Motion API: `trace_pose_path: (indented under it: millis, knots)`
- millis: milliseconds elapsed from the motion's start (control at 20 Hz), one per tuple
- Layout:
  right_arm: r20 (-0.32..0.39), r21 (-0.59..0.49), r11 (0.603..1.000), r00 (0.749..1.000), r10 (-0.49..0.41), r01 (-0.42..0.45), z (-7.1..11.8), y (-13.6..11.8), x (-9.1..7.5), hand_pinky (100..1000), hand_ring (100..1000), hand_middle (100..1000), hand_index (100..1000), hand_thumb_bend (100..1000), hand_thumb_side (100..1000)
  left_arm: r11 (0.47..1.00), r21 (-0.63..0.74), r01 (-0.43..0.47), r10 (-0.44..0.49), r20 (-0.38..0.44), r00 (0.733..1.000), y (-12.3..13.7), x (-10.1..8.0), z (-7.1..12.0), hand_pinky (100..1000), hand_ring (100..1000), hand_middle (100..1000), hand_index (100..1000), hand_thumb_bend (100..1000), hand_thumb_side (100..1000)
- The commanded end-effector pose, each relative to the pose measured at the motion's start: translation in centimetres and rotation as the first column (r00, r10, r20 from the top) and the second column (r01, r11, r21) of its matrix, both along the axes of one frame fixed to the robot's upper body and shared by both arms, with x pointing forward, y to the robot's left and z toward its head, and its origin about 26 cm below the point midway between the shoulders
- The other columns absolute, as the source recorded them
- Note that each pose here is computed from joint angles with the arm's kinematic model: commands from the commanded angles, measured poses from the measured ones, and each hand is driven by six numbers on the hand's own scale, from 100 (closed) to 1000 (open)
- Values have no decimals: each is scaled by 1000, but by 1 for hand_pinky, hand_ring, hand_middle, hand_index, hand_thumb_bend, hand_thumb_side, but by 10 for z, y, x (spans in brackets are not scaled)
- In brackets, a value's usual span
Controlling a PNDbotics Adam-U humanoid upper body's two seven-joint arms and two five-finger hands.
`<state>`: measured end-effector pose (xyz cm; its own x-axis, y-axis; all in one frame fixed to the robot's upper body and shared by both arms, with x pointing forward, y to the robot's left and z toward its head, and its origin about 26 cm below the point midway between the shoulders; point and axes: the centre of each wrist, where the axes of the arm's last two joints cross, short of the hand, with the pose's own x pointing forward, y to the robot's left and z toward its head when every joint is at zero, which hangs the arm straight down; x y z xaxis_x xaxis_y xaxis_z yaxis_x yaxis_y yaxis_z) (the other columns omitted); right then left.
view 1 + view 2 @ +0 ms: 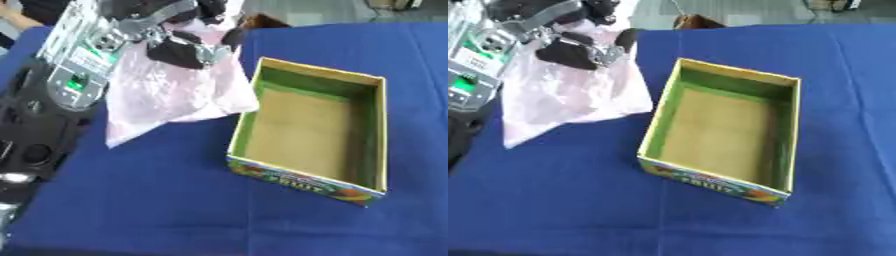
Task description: Pick up objects on the table and place them in the box.
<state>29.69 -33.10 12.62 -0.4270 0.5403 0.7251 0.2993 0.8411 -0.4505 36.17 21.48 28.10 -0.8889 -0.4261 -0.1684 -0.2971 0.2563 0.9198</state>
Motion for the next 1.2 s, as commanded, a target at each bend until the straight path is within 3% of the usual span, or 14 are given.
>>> trace_pose_path:
  millis: [50,800,1200]
  knots:
    - [19,-20,1000,1000,13,-13,8,0,0,685,641,717,889,100,861,999,-16,50,-50,3,999,-13,2,8,100,100,100,100,100,302]
    - [31,-5,998,998,60,-59,10,9,4,685,642,718,889,100,860,968,-25,250,-251,-69,966,-86,15,-8,100,100,100,100,100,359]
    - [38,0,997,996,83,-83,12,13,5,686,642,719,890,100,863,955,-6,297,-296,-87,951,-103,18,-16,100,100,100,100,100,376]
